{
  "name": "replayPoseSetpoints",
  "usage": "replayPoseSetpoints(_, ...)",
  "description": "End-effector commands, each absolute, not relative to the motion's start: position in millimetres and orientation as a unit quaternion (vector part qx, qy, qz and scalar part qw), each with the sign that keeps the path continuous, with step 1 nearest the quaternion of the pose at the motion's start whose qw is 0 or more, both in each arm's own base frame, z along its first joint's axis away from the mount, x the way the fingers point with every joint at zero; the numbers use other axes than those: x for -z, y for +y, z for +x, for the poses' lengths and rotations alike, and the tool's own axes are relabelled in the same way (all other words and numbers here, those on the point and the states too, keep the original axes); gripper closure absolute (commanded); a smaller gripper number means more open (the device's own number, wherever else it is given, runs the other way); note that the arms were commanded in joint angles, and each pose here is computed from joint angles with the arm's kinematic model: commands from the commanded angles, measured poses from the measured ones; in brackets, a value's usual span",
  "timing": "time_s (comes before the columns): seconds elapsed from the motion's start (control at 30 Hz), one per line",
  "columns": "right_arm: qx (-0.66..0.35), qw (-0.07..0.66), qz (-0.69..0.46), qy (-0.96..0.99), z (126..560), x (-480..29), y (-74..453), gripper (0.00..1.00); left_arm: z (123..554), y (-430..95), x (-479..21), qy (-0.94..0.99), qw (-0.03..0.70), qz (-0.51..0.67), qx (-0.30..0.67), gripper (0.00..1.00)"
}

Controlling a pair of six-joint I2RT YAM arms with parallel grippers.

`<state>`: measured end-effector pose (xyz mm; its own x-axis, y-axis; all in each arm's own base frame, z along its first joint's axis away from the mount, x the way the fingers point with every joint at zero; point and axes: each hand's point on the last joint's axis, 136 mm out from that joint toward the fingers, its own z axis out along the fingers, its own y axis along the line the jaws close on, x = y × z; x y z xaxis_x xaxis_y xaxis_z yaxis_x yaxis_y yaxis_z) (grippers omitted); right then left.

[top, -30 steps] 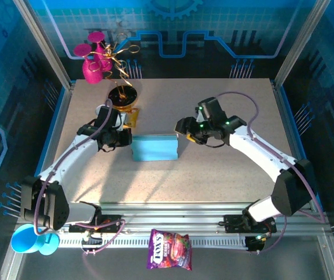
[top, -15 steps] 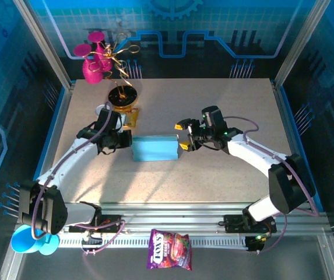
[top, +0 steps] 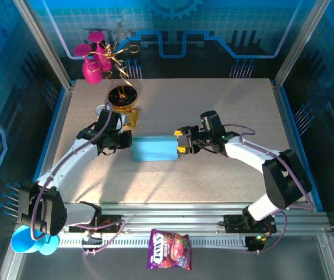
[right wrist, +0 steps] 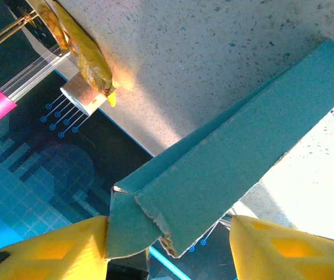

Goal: Fold the paper box

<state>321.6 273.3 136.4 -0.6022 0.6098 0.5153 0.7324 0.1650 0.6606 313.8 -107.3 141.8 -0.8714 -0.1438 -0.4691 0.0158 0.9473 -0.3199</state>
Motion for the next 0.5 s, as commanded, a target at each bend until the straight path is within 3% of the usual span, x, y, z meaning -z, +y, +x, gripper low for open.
replayPoseSetpoints(0.0,0.462,0.081,-0.453,-0.759,311.3,-122.8,272.1,0.45,291.3,-100.8,-125.1,0.966,0.212,-0.046,0.141,1.0)
replayPoseSetpoints(0.47,0.463,0.086,-0.451,-0.758,301.6,-110.7,275.8,0.58,285.3,-103.3,-122.7,0.961,0.21,-0.075,0.16,1.0)
